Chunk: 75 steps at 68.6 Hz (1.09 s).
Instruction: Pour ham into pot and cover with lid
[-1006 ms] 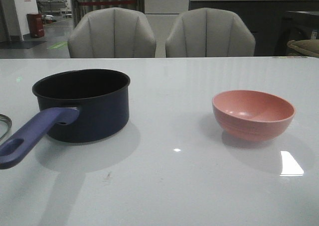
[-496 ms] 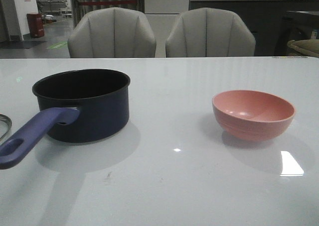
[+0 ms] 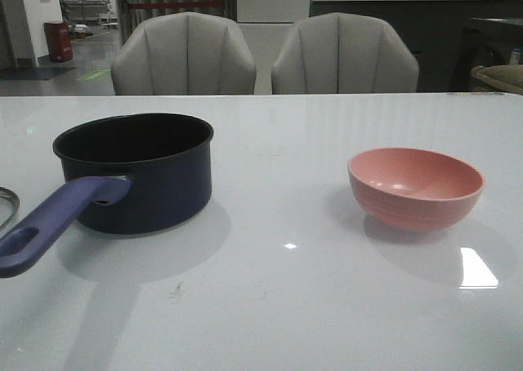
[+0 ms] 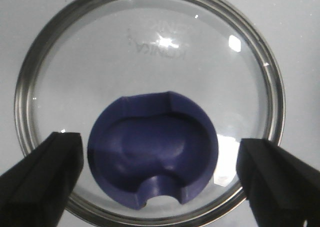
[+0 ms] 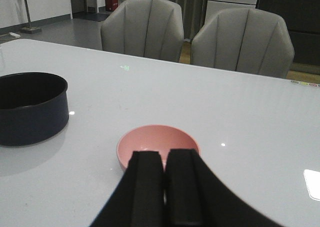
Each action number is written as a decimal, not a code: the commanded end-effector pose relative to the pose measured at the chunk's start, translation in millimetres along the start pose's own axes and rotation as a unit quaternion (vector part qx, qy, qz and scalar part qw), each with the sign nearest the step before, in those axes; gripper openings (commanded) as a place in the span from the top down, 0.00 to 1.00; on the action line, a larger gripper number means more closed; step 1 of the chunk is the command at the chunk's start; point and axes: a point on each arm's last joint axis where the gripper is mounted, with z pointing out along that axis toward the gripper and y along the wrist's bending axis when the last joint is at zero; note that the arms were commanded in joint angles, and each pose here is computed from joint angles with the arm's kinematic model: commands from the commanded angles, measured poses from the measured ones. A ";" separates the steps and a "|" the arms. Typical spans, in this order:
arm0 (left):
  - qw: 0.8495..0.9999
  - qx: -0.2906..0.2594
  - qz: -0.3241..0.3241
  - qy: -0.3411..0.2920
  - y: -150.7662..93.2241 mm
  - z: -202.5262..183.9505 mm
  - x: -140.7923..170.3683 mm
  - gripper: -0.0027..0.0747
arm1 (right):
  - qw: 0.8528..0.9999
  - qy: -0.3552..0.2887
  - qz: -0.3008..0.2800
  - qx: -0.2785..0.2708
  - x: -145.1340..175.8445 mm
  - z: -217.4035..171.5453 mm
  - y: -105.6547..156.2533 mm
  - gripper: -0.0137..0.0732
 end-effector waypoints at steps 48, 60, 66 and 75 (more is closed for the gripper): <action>0.999 0.007 -0.018 -0.031 3.9 -4.6 -18.6 0.57 | 0.999 -0.043 -0.003 0.010 -14.6 -0.7 -1.8 0.66; 0.999 0.006 -0.017 -0.027 4.1 -4.6 -17.9 0.63 | 0.999 -0.043 -0.003 0.010 -14.6 -0.7 -1.8 0.66; 0.999 0.006 -0.014 -0.028 4.1 -5.3 -17.9 0.63 | 0.999 -0.043 -0.003 0.010 -14.6 -0.7 -1.8 0.66; 0.999 0.008 -0.014 -0.035 3.5 -9.5 -19.9 0.63 | 0.999 -0.043 -0.003 0.010 -14.6 -0.7 -1.8 0.66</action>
